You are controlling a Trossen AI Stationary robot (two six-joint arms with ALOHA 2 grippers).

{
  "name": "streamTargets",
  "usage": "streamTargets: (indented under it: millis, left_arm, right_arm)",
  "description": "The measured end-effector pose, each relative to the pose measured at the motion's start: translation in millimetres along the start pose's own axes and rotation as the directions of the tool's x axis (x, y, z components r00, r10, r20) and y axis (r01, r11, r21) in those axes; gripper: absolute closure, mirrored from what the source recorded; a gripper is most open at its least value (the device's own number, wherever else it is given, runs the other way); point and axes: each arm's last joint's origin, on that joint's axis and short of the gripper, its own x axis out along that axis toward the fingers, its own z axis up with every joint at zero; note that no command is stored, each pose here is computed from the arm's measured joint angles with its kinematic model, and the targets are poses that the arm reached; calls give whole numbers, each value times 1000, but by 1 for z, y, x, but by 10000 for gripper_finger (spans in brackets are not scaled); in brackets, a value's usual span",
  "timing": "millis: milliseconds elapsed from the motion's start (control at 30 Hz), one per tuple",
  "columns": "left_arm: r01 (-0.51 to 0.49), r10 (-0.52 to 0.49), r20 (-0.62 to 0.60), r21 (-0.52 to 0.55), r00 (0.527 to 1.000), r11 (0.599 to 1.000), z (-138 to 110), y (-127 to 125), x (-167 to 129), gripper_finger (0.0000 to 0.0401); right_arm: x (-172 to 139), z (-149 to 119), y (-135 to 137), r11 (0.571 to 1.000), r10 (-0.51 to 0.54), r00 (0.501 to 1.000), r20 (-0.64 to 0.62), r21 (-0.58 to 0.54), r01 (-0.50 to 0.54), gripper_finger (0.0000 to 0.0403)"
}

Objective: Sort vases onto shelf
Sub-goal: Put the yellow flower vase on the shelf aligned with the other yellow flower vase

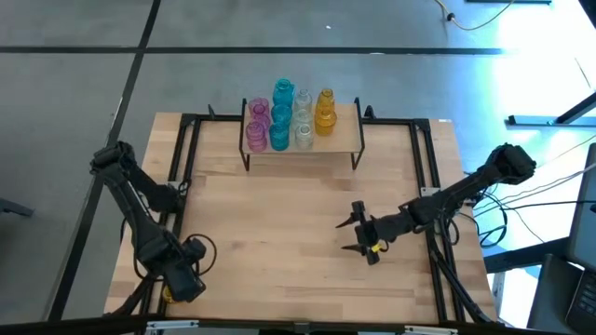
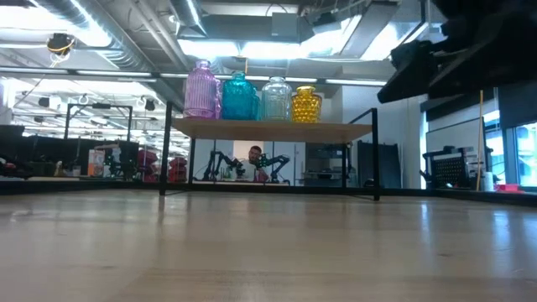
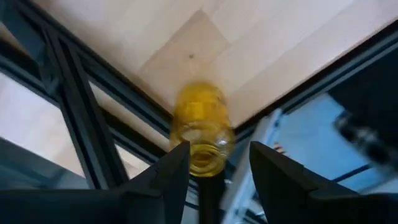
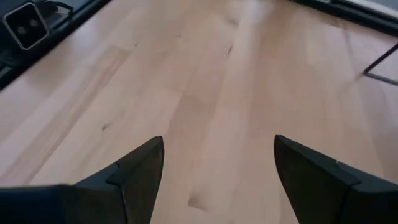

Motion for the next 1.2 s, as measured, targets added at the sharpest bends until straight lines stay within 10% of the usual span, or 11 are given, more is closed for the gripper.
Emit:
streamTargets:
  millis: [333,1200]
  left_arm:
    - [-48,62,-63,204,996,978,-7,9,27,241]
    - [-121,117,34,296,993,947,-26,4,58,242]
  right_arm:
    - [0,-2,-3,992,-113,993,-20,-54,112,118]
    - [0,-5,-3,992,-122,991,-55,-45,120,118]
